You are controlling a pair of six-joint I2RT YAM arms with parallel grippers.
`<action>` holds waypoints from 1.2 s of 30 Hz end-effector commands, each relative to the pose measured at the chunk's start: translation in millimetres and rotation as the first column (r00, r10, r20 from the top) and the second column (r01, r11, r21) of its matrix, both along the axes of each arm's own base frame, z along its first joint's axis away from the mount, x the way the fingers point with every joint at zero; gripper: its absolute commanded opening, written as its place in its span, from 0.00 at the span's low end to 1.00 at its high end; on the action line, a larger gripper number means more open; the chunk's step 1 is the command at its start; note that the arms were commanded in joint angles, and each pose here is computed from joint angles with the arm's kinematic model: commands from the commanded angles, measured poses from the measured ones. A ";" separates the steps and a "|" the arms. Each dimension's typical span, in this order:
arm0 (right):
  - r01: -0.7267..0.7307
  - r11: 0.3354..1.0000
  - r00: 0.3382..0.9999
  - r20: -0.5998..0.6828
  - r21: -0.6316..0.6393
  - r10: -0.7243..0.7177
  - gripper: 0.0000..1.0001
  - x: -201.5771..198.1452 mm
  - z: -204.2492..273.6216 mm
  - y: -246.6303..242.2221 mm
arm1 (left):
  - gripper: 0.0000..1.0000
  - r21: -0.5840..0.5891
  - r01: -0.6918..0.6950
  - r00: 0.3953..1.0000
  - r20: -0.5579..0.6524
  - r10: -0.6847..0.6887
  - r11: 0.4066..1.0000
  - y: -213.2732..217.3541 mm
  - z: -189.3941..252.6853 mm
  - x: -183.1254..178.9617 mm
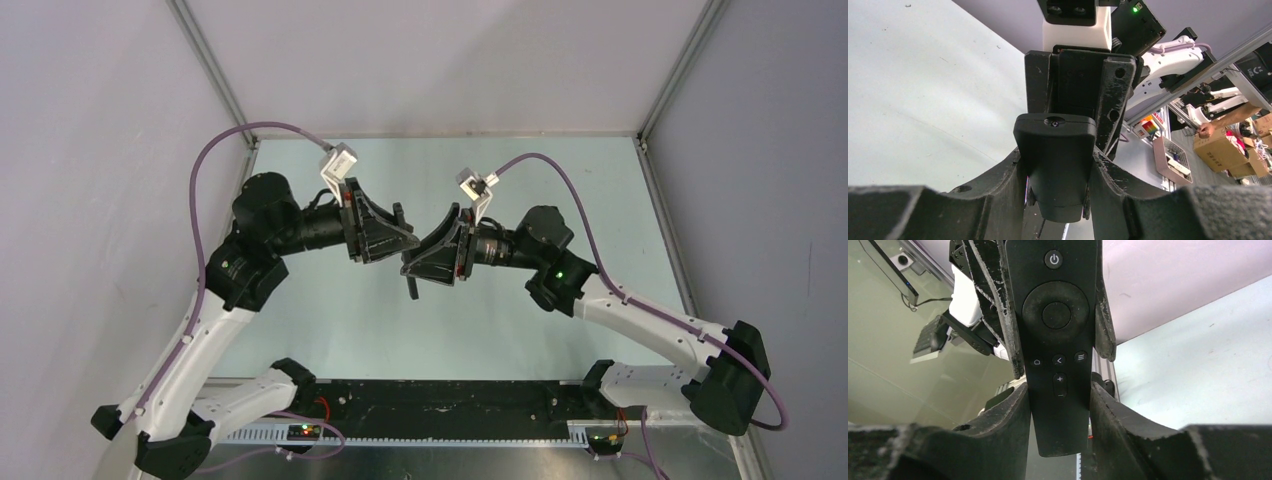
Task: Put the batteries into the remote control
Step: Adjust the remote control, then place the remote control at the center of the board.
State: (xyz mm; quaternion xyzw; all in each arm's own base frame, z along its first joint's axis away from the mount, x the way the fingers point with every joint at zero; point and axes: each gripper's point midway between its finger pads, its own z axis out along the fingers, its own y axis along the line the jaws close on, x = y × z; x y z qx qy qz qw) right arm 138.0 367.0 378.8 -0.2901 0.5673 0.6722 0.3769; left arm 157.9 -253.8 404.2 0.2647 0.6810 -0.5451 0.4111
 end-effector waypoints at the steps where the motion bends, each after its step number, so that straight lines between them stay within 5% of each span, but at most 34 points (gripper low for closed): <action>1: 0.005 0.999 1.000 0.017 0.036 -0.006 0.39 0.9 9.4 0.5 | 0.33 -0.042 -0.015 0.999 0.033 0.016 0.999 2.2 15.2 -1.1; 3: 0.019 1.000 1.000 -0.011 0.019 -0.019 0.36 4.0 5.0 0.8 | 0.52 -0.042 -0.039 0.999 0.029 0.040 0.998 3.3 13.8 2.5; 4: 0.029 1.000 0.999 -0.018 0.012 -0.028 0.36 5.7 3.4 0.7 | 0.78 -0.039 -0.084 0.996 0.023 0.085 0.996 5.1 11.4 10.1; 6: 0.057 0.998 0.998 -0.029 -0.024 -0.058 0.35 10.9 -5.7 0.4 | 0.97 -0.029 -0.225 0.974 -0.016 0.225 0.974 14.2 2.0 32.7; 13: 0.328 0.884 0.899 -0.177 -0.332 -0.400 0.30 63.9 -105.9 -30.1 | 1.00 0.084 -0.521 0.812 -0.260 0.523 0.850 57.0 -70.1 90.5; 17: 0.507 0.649 0.693 -0.180 -0.567 -0.698 0.30 108.1 -178.0 -89.1 | 1.00 0.180 -0.622 0.710 -0.282 0.645 0.762 82.3 -109.5 105.1; 20: 0.598 0.432 0.535 -0.065 -0.675 -0.842 0.31 130.4 -210.6 -133.9 | 1.00 0.235 -0.643 0.676 -0.273 0.685 0.729 91.2 -126.7 106.6; 29: 0.594 -0.003 0.188 0.143 -0.804 -0.972 0.36 168.7 -270.5 -225.0 | 1.00 0.323 -0.649 0.630 -0.281 0.724 0.689 98.8 -152.5 108.8; 36: 0.523 -0.169 0.058 0.233 -0.835 -0.971 0.38 174.8 -304.2 -257.0 | 1.00 0.318 -0.671 0.610 -0.278 0.742 0.670 104.3 -151.9 105.1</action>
